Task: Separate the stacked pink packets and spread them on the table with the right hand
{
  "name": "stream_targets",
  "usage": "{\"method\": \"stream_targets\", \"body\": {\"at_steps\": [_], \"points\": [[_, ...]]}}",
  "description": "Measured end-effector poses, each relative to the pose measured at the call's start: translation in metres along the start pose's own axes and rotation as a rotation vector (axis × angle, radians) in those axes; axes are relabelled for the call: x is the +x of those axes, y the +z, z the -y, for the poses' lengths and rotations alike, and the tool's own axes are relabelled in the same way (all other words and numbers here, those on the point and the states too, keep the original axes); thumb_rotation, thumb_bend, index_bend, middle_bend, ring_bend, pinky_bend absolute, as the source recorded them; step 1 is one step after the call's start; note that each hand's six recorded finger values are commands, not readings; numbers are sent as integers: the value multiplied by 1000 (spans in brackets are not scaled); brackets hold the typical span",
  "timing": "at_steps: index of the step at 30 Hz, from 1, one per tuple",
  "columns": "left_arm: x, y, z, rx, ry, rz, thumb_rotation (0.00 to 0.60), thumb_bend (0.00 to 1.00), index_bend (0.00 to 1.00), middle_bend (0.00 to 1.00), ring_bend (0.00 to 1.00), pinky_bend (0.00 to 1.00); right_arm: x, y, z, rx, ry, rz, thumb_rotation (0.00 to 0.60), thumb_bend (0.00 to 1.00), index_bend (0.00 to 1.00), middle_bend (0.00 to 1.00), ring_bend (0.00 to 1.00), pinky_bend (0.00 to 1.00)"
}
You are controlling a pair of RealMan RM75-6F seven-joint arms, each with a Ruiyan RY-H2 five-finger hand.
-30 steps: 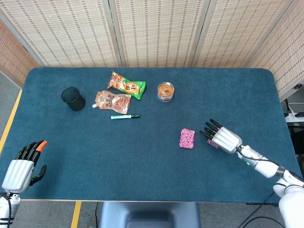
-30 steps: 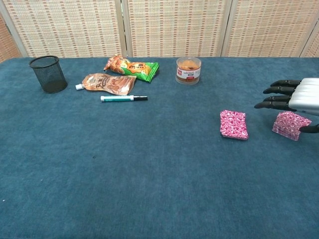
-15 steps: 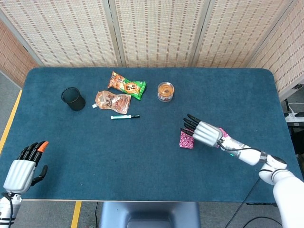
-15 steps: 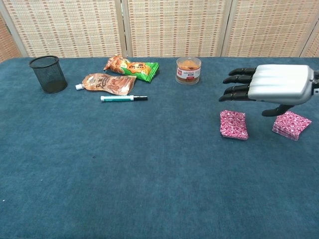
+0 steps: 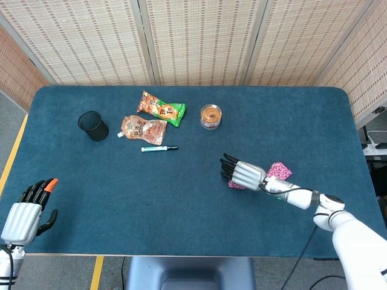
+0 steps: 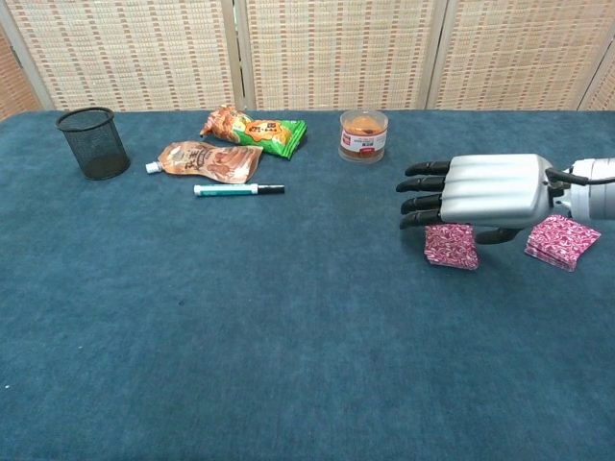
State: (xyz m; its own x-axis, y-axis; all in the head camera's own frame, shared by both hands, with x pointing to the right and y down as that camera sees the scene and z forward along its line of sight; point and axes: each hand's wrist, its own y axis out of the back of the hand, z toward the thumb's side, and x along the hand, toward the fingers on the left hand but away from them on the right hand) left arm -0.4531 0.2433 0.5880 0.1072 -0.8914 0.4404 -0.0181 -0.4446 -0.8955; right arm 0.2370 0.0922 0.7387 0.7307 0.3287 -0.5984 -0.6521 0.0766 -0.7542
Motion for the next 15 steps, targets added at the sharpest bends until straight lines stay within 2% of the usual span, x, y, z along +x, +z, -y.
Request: {"method": "stream_targets", "body": {"at_steps": [8, 15], "points": [[1, 0, 2, 2, -7, -1, 600, 461, 0, 97, 103, 184, -1, 3, 5, -9, 6, 1, 600, 200, 168, 124, 0, 50], [1, -1, 3, 2, -11, 0, 600, 461, 0, 98, 103, 184, -3, 6, 6, -8, -1, 2, 600, 200, 271, 179, 0, 49]]}}
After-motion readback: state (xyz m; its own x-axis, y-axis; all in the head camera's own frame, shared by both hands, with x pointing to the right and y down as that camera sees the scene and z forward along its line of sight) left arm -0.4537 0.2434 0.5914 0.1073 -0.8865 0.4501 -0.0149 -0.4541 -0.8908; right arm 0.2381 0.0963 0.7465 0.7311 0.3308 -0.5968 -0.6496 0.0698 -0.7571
